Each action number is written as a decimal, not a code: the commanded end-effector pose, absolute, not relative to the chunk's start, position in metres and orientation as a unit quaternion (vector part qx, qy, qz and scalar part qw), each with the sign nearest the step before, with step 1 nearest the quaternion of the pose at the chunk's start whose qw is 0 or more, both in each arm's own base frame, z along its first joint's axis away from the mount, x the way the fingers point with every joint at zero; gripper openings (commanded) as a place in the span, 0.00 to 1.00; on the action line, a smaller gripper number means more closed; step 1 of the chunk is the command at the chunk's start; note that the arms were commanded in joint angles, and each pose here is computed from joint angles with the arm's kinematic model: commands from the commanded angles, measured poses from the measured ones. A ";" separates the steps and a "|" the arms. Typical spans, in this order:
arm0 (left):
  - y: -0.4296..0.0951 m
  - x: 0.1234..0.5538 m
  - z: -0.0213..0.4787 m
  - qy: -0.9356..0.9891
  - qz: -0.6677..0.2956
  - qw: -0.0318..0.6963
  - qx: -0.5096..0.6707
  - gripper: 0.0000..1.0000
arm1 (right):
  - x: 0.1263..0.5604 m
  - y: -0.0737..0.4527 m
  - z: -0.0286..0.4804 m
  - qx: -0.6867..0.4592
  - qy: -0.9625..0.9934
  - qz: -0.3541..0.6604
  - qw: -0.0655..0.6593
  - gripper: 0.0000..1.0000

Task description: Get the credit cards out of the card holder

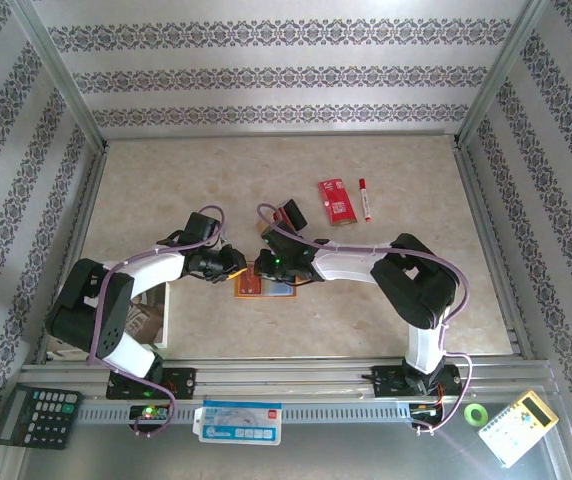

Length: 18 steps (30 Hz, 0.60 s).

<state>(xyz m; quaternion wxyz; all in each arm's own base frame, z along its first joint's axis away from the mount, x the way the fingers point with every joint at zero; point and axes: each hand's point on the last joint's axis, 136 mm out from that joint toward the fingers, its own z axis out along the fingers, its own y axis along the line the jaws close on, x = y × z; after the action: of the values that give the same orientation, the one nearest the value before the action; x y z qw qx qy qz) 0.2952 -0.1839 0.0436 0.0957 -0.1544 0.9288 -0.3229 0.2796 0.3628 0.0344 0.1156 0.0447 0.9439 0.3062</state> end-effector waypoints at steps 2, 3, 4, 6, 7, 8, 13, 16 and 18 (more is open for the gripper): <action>-0.180 0.290 0.029 0.937 -0.301 0.094 -0.153 0.22 | 0.279 0.365 0.031 0.053 0.944 0.307 0.106 0.18; -0.179 0.289 0.028 0.938 -0.298 0.093 -0.153 0.21 | 0.279 0.364 0.031 0.054 0.944 0.307 0.107 0.18; -0.178 0.289 0.026 0.938 -0.296 0.091 -0.154 0.22 | 0.279 0.364 0.030 0.055 0.944 0.307 0.106 0.18; -0.179 0.287 0.023 0.939 -0.295 0.087 -0.154 0.21 | 0.279 0.363 0.030 0.056 0.944 0.307 0.106 0.18; -0.179 0.287 0.022 0.939 -0.294 0.086 -0.154 0.21 | 0.279 0.363 0.030 0.056 0.944 0.306 0.107 0.18; -0.179 0.286 0.020 0.941 -0.292 0.084 -0.152 0.21 | 0.279 0.362 0.029 0.057 0.945 0.306 0.106 0.18; -0.177 0.280 0.010 0.945 -0.280 0.072 -0.154 0.19 | 0.278 0.357 0.026 0.066 0.946 0.300 0.104 0.19; -0.174 0.277 0.007 0.947 -0.274 0.070 -0.154 0.17 | 0.278 0.354 0.023 0.074 0.945 0.301 0.101 0.18; -0.171 0.276 0.006 0.949 -0.266 0.070 -0.154 0.17 | 0.278 0.354 0.022 0.076 0.945 0.303 0.100 0.18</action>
<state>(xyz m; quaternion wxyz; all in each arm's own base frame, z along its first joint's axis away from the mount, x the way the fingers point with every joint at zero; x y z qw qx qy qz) 0.2889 -0.1776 0.0214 0.0812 -0.1622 0.9382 -0.2947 0.2771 0.3600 0.0301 0.1072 0.0591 0.9443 0.3053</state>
